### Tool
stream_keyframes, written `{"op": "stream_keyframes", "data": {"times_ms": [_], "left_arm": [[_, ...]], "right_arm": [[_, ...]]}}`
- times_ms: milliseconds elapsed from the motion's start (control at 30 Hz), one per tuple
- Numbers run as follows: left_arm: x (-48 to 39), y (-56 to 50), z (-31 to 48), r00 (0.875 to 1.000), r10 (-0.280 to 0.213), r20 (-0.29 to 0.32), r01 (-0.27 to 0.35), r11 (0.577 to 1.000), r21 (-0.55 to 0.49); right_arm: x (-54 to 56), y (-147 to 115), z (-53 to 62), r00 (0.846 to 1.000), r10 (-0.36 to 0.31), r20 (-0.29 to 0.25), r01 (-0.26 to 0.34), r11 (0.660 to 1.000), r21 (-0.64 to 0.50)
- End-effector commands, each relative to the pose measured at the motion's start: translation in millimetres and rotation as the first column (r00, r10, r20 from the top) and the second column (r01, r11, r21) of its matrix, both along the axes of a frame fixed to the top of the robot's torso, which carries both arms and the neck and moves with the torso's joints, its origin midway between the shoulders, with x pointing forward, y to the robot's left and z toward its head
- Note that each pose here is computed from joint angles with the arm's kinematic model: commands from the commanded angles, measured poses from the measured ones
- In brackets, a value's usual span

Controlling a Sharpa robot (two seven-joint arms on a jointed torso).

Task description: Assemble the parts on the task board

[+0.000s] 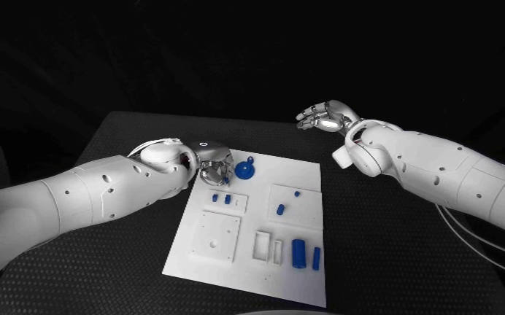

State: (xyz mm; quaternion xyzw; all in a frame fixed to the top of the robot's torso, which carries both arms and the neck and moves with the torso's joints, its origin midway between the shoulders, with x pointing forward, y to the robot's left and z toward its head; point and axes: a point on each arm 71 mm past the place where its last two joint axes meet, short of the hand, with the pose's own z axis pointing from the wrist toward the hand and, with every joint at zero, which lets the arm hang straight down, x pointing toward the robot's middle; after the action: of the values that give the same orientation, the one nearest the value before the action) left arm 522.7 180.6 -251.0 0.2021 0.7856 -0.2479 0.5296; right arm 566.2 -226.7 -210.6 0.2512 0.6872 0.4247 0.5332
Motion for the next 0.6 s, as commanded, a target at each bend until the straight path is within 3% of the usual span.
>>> {"op": "stream_keyframes", "data": {"times_ms": [33,600], "left_arm": [[0.5,-1.8,-1.9,1.0,-0.009,-0.006,0.009,1.0,0.03],[1.7,-1.6,-5.2,1.0,-0.009,-0.014,0.01,0.998,0.061]], "right_arm": [[-0.5,1.4,0.2,1.0,0.015,0.005,-0.015,1.0,0.0],[-0.5,1.8,-0.1,1.0,0.016,0.005,-0.016,1.0,0.0]]}}
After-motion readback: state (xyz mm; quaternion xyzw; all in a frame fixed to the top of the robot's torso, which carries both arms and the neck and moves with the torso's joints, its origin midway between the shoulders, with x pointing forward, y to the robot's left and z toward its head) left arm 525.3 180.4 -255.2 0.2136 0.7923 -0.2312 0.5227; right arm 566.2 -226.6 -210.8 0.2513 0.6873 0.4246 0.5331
